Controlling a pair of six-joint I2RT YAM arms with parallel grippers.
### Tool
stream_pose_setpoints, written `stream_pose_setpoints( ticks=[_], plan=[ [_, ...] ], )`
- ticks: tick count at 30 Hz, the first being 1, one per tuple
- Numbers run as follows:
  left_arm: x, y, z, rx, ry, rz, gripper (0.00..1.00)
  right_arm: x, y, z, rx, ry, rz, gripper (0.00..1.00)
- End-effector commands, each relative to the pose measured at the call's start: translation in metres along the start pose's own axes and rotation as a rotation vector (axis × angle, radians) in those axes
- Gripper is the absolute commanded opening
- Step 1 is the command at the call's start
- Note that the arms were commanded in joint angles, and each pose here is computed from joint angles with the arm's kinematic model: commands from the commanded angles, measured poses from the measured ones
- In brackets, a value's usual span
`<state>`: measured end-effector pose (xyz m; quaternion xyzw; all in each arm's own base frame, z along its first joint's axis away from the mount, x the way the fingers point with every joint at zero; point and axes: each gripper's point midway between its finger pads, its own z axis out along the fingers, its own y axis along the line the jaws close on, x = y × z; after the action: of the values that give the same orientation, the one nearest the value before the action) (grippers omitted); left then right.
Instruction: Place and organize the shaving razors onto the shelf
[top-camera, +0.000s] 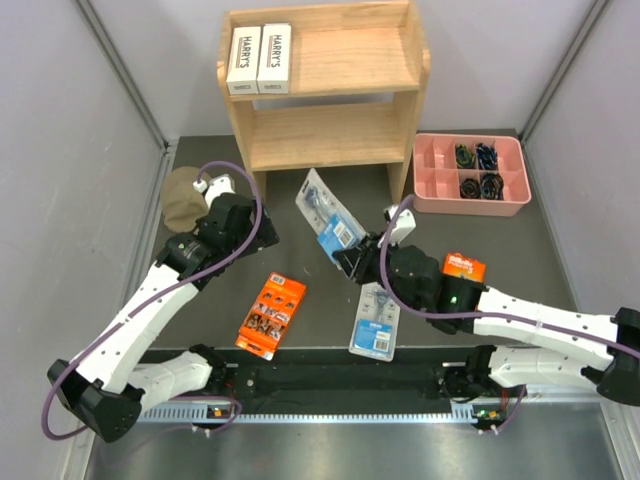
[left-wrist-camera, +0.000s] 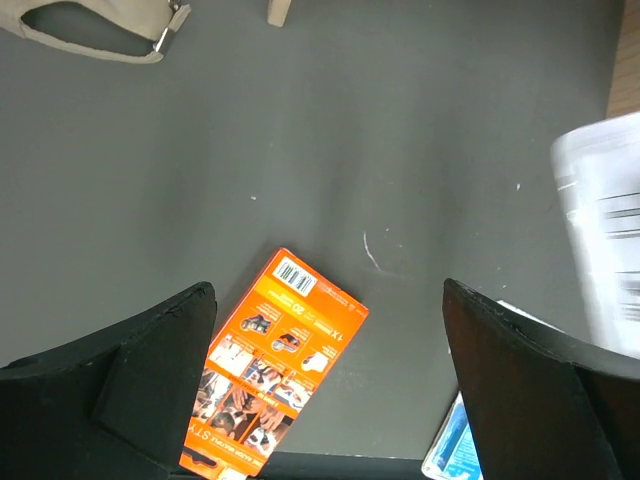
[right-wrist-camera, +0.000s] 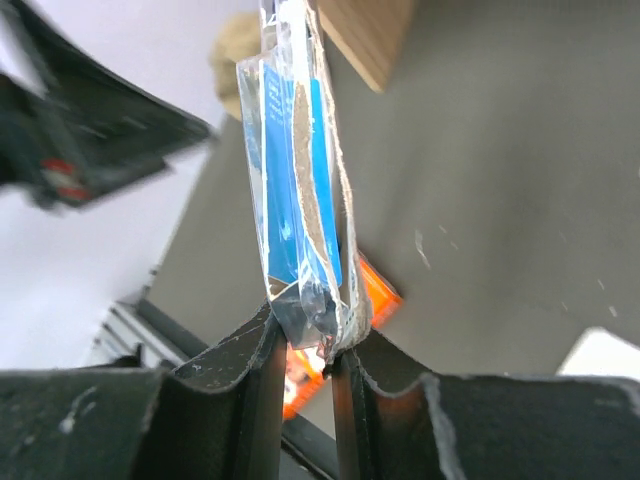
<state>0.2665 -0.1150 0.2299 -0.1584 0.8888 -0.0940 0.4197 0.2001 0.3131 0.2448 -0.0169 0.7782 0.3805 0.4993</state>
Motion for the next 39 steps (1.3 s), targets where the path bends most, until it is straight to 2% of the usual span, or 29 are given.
stream_pose_setpoints(
  ticks=[1, 10, 22, 28, 39],
  plan=[
    [0.002, 0.001, 0.001, 0.007, -0.005, 0.022, 0.99, -0.069, 0.057, -0.020, -0.151, -0.125, -0.025, 0.04],
    [0.011, 0.004, 0.006, 0.012, 0.001, 0.018, 0.99, -0.157, 0.109, -0.024, -0.233, -0.258, -0.134, 0.04],
    [0.021, 0.009, 0.009, 0.001, 0.027, 0.027, 0.99, -0.258, 0.135, -0.004, -0.317, -0.332, -0.159, 0.04],
    [0.024, 0.014, 0.008, -0.010, 0.029, 0.030, 0.99, -0.285, 0.134, 0.014, -0.343, -0.345, -0.123, 0.03],
    [0.032, 0.018, 0.012, -0.021, 0.053, 0.040, 0.99, -0.307, 0.130, 0.047, -0.326, -0.350, -0.075, 0.02]
  ],
)
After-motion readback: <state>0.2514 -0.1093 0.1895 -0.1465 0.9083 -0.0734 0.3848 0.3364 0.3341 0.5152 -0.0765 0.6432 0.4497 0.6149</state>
